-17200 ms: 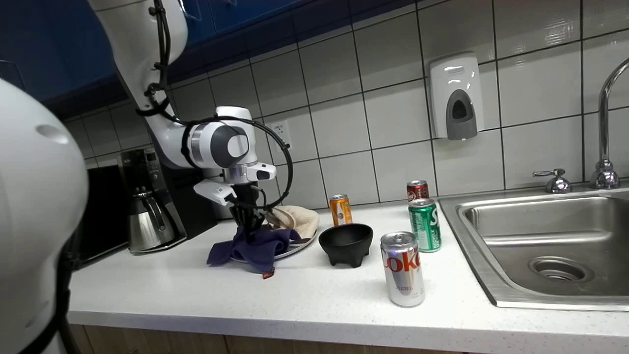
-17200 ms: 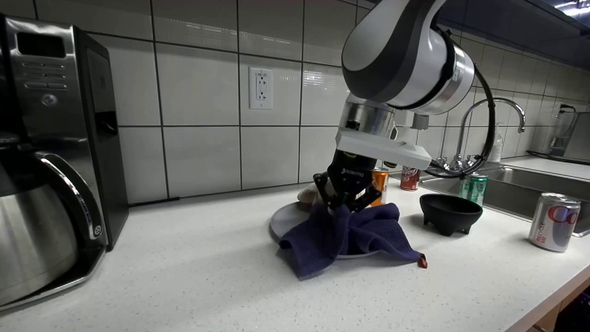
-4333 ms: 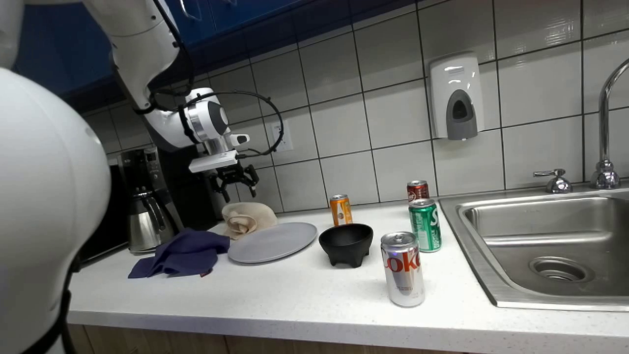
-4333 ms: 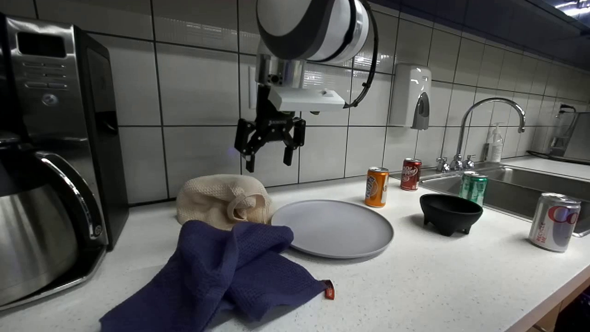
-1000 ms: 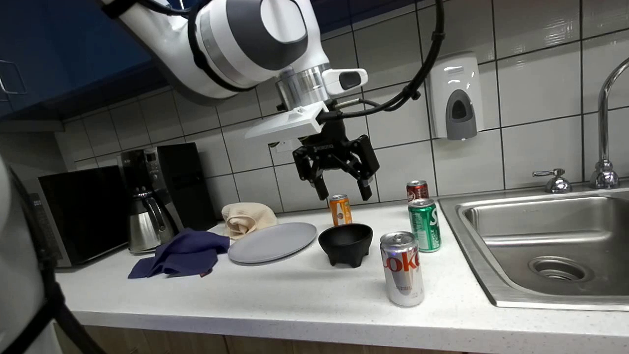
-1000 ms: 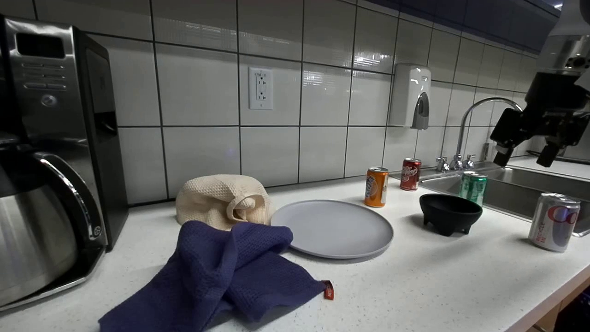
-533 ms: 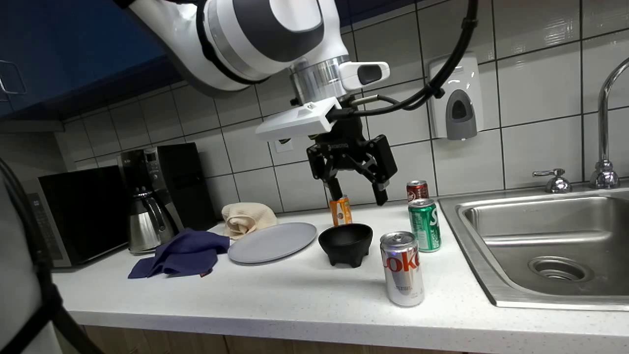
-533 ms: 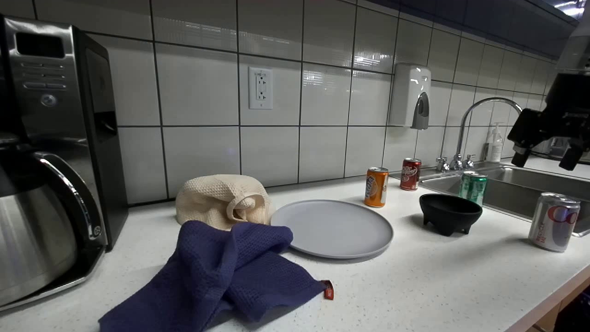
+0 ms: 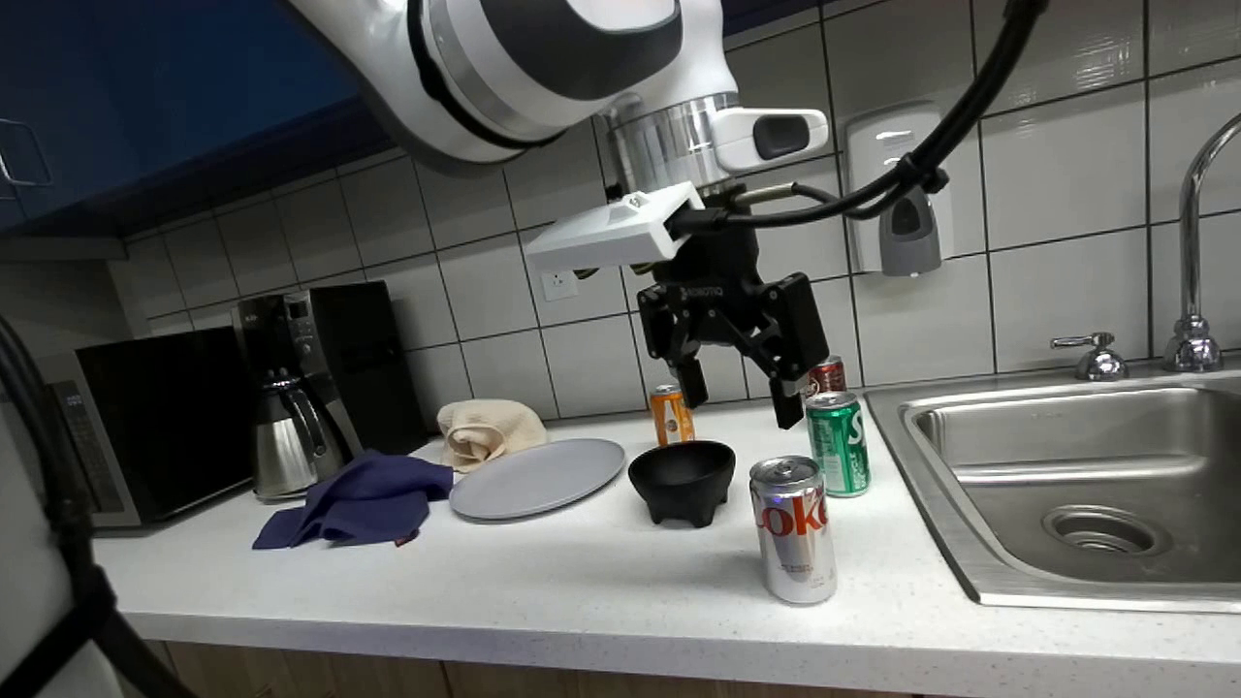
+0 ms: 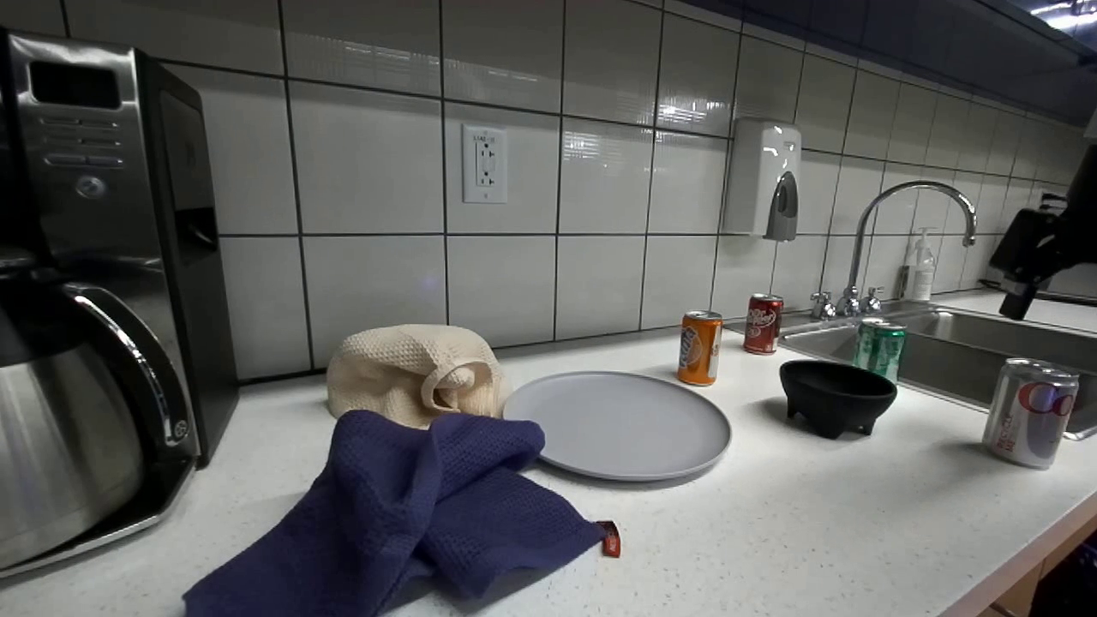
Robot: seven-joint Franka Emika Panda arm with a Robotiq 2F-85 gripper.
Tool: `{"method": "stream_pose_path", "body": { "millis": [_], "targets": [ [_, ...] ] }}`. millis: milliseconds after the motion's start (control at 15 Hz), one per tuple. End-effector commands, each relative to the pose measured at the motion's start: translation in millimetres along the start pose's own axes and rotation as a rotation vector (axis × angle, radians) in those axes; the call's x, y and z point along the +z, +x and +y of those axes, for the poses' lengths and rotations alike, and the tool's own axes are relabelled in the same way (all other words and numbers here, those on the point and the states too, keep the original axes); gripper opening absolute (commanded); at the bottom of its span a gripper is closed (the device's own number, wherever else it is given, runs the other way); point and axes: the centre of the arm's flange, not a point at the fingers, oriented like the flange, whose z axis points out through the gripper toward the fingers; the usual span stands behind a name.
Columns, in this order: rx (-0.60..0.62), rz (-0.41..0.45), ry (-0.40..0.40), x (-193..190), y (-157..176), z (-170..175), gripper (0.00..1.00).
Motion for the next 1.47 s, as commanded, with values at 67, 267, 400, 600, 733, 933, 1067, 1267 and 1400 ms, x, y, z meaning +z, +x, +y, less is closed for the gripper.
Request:
{"method": "stream_pose_path", "body": {
  "millis": [67, 267, 400, 600, 733, 933, 1067, 1267, 1400],
  "targets": [
    [0.049, -0.019, -0.018, -3, -36, 12, 1.00],
    [0.049, -0.033, -0.039, 1, -30, 11, 1.00],
    [0.047, -0.048, -0.053, 6, -24, 9, 1.00],
    [0.052, -0.062, -0.055, 14, -19, 8, 1.00],
    [0.057, -0.071, -0.061, 18, -18, 8, 1.00],
    [0.063, -0.080, -0.066, 24, -17, 8, 1.00],
    [0.076, -0.085, -0.069, 28, -17, 9, 1.00],
    [0.091, -0.088, -0.079, 33, -16, 11, 1.00],
    [0.095, -0.089, -0.092, 37, -15, 11, 1.00]
  ]
}}
